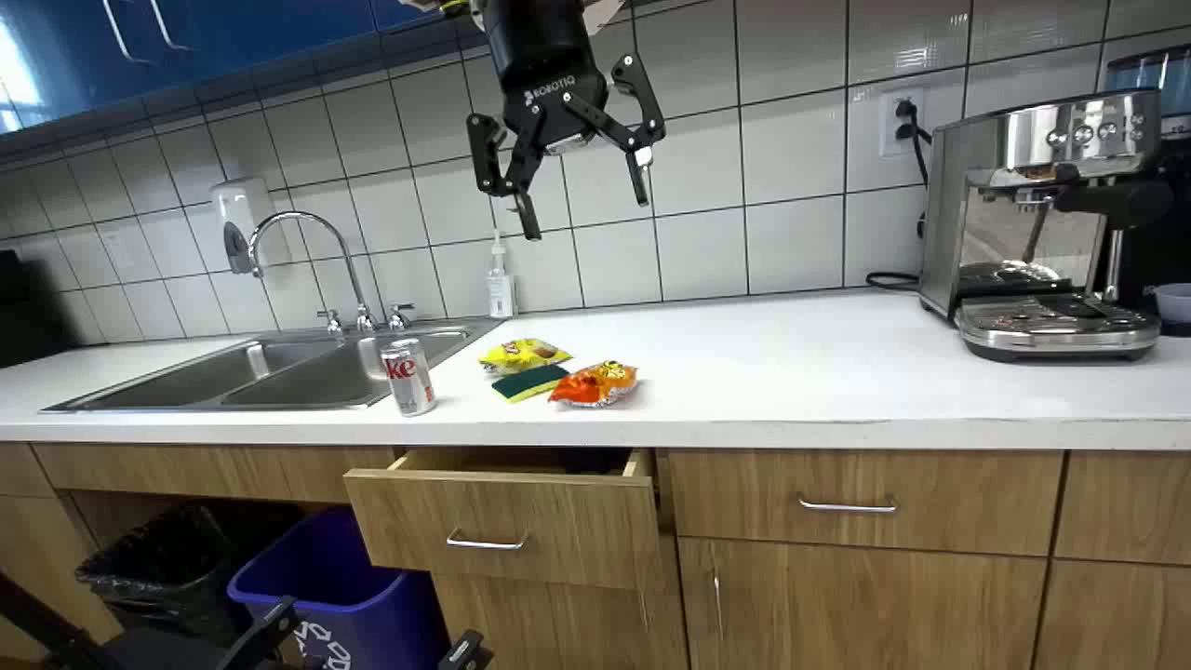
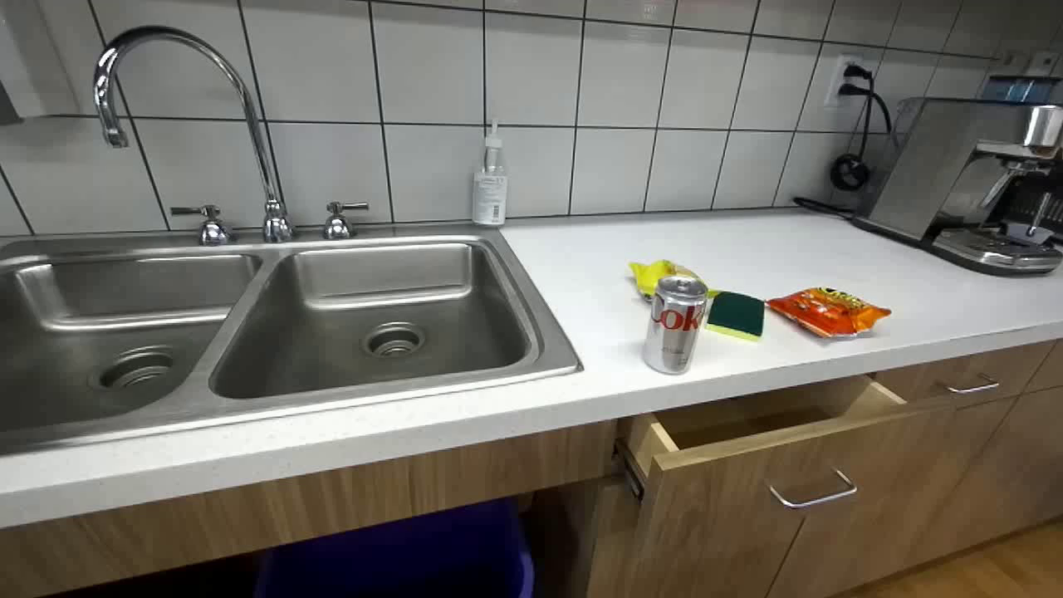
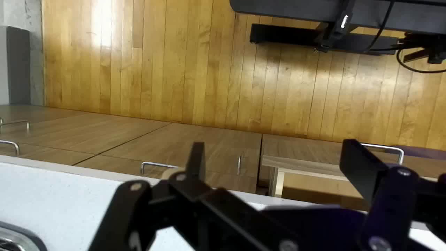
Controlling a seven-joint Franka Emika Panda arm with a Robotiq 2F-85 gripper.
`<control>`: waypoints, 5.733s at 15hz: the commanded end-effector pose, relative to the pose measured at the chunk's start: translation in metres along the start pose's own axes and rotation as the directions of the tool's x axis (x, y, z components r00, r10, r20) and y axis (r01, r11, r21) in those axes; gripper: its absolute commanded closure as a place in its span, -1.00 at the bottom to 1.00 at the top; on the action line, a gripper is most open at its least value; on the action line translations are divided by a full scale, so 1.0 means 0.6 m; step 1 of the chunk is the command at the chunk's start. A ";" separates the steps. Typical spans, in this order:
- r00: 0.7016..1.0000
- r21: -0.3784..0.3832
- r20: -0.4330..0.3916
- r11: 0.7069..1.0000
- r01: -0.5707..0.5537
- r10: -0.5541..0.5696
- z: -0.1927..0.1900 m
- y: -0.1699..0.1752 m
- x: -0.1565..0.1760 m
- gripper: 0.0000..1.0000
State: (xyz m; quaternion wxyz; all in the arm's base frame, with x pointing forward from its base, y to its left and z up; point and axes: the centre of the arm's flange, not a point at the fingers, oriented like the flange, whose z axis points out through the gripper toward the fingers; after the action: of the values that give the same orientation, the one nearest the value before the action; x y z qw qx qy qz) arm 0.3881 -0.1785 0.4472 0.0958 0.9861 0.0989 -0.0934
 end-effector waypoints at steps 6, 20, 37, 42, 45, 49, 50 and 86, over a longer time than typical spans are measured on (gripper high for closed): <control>1.000 0.005 0.015 1.000 0.021 -0.021 0.024 -0.009 0.018 -1.00; 0.989 0.019 -0.081 0.992 0.127 -0.125 0.151 -0.141 0.156 -1.00; 0.987 0.017 -0.067 0.989 0.148 -0.147 0.205 -0.239 0.204 -1.00; 0.990 0.016 -0.067 0.992 0.125 -0.124 0.212 -0.242 0.209 -1.00; 0.994 0.071 -0.085 0.994 0.078 -0.072 0.230 -0.256 0.221 -1.00; 0.998 0.151 -0.069 0.988 0.000 0.011 0.257 -0.280 0.229 -1.00; 0.996 0.155 -0.082 0.988 -0.010 0.023 0.261 -0.288 0.231 -1.00; 0.956 0.147 -0.281 0.988 -0.041 0.081 0.399 -0.366 0.271 -1.00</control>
State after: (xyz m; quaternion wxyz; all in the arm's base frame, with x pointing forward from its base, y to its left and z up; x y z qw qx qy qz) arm 0.4584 0.0156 0.1525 0.0146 0.9947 0.0941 0.0392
